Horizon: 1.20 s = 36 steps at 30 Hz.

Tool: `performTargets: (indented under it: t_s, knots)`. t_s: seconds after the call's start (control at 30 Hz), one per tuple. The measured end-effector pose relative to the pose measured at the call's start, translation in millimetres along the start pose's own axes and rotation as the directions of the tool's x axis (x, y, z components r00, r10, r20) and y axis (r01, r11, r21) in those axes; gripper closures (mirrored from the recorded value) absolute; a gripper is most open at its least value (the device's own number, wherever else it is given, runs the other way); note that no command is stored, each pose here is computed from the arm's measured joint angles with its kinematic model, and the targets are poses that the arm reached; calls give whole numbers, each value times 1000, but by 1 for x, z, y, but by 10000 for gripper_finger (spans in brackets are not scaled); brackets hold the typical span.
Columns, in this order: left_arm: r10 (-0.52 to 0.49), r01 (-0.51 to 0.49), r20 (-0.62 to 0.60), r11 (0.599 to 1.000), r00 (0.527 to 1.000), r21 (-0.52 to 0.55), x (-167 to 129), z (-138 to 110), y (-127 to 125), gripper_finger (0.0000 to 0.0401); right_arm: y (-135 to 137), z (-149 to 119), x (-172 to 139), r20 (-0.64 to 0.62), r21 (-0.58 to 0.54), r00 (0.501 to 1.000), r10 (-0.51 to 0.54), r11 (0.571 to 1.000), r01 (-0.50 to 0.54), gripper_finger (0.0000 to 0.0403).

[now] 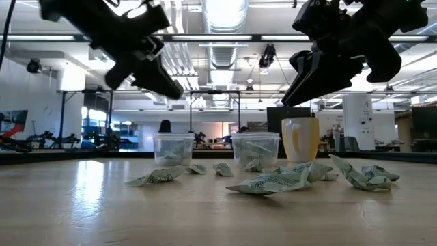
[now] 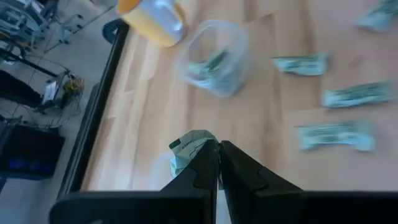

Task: Pick and place items into bin
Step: Put the white stevia packet into the left transparent bin, then put the white stevia packet into the right transparent bin

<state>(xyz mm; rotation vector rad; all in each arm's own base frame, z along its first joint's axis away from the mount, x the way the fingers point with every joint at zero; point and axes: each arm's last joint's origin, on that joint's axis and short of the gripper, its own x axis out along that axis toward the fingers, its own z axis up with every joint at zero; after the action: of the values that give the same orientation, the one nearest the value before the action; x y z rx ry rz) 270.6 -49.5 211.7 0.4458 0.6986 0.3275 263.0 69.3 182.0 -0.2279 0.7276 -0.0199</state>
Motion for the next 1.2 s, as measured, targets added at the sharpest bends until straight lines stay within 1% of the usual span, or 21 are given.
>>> performTargets:
  t_s: [0.07,0.23,0.37,0.47,0.8,0.93,1.0,1.2]
  knots:
    - [-13,13,-23,1000,1000,-20,7,-3,14,401,0,0,0,-1,0,1000,0,1000,0,330]
    - [-93,87,-64,992,994,-92,26,-13,42,401,0,0,0,-1,-5,1000,0,1000,0,330]
    - [-134,122,-94,986,987,-118,37,-21,57,401,0,0,0,-2,-9,1000,0,1000,0,330]
    - [-183,166,-119,976,976,-143,43,-29,65,401,0,-1,0,-5,-11,1000,0,1000,0,330]
    - [-333,306,-91,925,938,-226,52,-40,85,401,0,-1,0,-6,-11,1000,0,1000,0,330]
    - [-342,317,-88,923,935,-218,53,-42,87,397,0,-1,0,-6,-9,1000,0,1000,0,330]
    - [-341,316,-89,925,936,-211,53,-42,88,387,0,-1,0,-6,-9,1000,0,1000,0,330]
    - [-340,316,-90,926,936,-208,53,-42,88,336,0,0,0,-5,-6,1000,0,1000,0,330]
